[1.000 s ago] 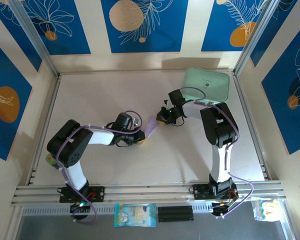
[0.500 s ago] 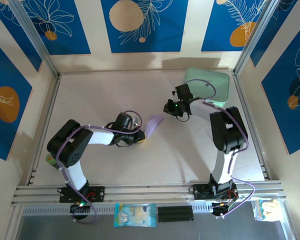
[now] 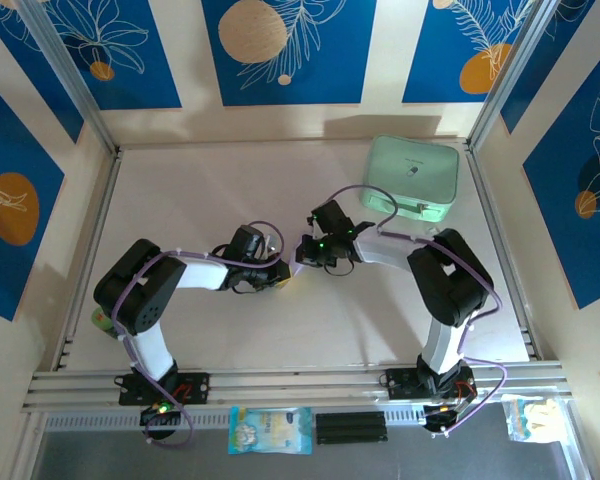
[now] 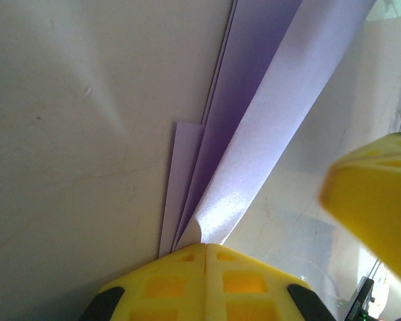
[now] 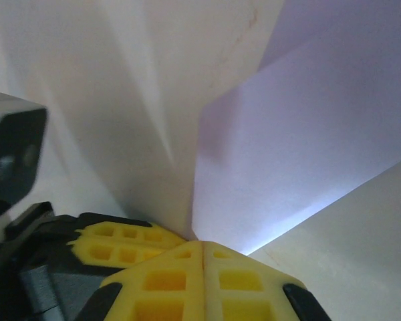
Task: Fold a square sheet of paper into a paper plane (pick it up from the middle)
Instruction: Fold the wing for the fifth time at the center of the table.
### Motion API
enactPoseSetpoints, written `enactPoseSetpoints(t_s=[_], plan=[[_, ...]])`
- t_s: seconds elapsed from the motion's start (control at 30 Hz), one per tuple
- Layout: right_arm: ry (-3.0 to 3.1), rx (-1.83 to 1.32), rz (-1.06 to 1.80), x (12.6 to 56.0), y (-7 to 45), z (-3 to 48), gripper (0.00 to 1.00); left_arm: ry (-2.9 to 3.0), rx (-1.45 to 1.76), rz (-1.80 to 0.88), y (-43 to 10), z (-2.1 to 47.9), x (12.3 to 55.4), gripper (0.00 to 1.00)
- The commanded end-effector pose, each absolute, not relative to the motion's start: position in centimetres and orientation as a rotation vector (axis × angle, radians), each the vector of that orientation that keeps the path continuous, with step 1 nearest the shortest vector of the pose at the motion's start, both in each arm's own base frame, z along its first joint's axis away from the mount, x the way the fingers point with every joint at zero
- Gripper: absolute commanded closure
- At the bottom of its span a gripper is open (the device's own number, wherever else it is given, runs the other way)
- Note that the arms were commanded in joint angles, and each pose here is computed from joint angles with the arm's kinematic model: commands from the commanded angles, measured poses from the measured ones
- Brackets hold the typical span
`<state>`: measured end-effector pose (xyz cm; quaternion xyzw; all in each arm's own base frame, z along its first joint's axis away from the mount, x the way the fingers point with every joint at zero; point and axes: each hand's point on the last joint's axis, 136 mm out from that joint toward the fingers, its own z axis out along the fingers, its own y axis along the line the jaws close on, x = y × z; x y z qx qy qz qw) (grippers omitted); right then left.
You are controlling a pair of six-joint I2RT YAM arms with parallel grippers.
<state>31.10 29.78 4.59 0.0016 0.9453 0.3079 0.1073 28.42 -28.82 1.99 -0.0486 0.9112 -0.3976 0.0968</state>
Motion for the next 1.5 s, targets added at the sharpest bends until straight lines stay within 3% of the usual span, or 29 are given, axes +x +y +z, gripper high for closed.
enactPoseSetpoints(t_s=[0.0, 0.23, 0.47, 1.1, 1.27, 1.47], plan=[[2.822, 0.033, 0.969, 30.6, 30.9, 3.9, 1.0, 2.869, -0.197, -1.04, -26.8, -1.6, 25.9, 1.0], [2.855, 0.028, 0.964, 30.8, 31.4, 2.8, 1.0, 2.871, -0.198, -1.041, -26.7, -1.7, 25.8, 1.0], [2.884, 0.152, 0.845, 31.8, 28.3, 0.6, 1.0, 2.886, -0.211, -1.025, -26.4, -2.0, 25.4, 1.0], [2.771, 0.4, 0.83, 40.2, 19.2, -0.4, 1.0, 2.929, -0.26, -1.003, -25.2, -3.4, 23.6, 1.0], [2.728, 0.418, 0.78, 41.5, 17.5, 0.9, 1.0, 2.922, -0.24, -1.013, -25.5, -3.0, 24.0, 1.0], [2.632, 0.344, 0.792, 41.6, 17.9, 6.3, 1.0, 2.906, -0.215, -1.034, -26.1, -2.3, 24.6, 1.0]])
